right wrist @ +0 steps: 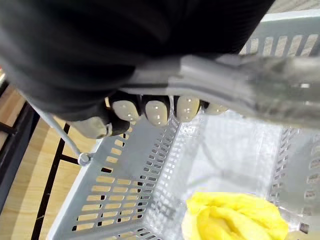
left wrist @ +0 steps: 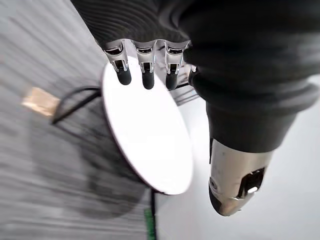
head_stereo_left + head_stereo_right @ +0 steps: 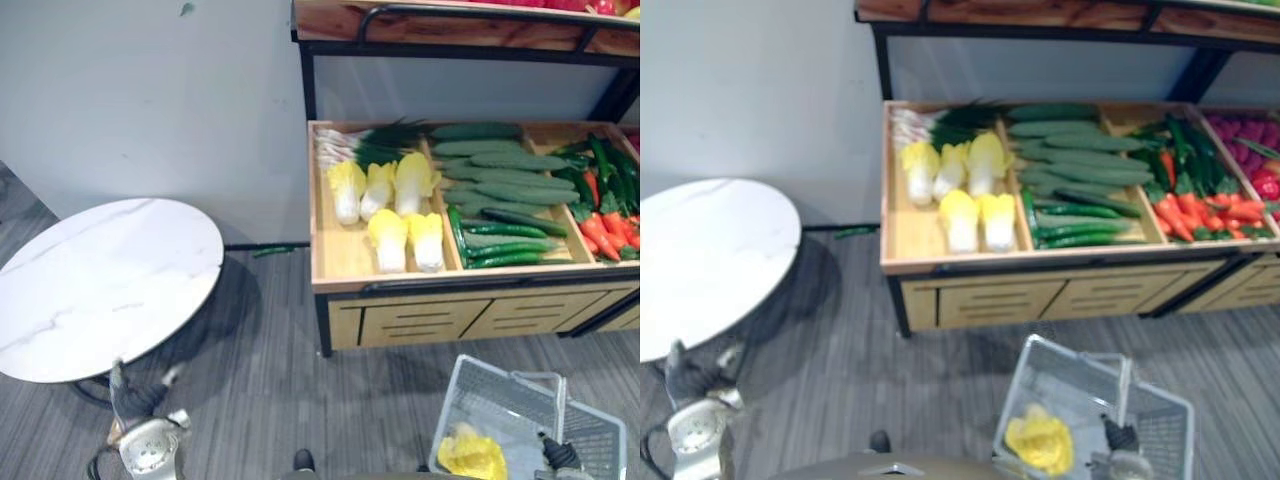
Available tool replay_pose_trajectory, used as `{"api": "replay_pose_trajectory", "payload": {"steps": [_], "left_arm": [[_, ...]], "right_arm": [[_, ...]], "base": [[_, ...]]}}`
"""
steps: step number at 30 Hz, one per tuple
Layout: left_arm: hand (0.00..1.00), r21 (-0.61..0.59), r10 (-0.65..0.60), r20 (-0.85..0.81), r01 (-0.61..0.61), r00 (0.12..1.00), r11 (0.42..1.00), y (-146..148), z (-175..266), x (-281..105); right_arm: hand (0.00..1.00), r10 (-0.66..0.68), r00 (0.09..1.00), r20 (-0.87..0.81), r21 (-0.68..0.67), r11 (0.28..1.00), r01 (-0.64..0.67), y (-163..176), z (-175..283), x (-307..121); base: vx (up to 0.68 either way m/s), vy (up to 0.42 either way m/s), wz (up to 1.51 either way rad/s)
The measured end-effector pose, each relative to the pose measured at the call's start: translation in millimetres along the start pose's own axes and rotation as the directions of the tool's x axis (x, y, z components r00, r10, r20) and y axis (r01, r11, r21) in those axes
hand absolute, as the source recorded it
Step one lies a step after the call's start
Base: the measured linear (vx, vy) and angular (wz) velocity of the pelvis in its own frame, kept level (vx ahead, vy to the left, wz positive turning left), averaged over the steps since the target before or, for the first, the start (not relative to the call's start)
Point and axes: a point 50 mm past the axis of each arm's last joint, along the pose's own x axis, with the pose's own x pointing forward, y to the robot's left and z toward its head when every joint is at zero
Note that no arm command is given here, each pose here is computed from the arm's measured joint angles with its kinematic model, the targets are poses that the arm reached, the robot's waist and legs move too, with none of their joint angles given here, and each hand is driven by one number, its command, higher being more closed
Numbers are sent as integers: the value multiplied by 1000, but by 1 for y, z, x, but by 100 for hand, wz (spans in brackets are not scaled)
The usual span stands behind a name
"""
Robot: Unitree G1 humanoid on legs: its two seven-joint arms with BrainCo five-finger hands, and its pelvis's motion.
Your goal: Pick vegetable in the basket
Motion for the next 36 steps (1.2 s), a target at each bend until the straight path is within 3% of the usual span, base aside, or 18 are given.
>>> {"api": "replay_pose_trajectory", "payload": {"steps": [5,9,19,31,36], "left_arm": [[0,-50,-4,-365,-15,931,999,0,-80,-24],[0,-54,-53,-486,30,872,998,-6,-107,-41],[0,47,-194,-506,252,840,967,-36,-118,-60],[0,158,-203,-462,305,863,939,-44,-110,-56],[0,216,-205,-426,319,881,923,-48,-102,-50]], "right_arm": [[100,34,999,-19,21,999,-34,17,-1,0],[100,42,999,-15,19,999,-42,23,3,2],[100,38,999,-26,19,999,-37,27,1,2],[100,-42,996,-74,166,985,54,19,-10,0],[100,-47,999,-2,217,975,47,27,5,-1]], "base": [[54,-1,-3],[66,-10,-3],[51,-10,-8],[3,4,-8],[-58,109,-129]]}}
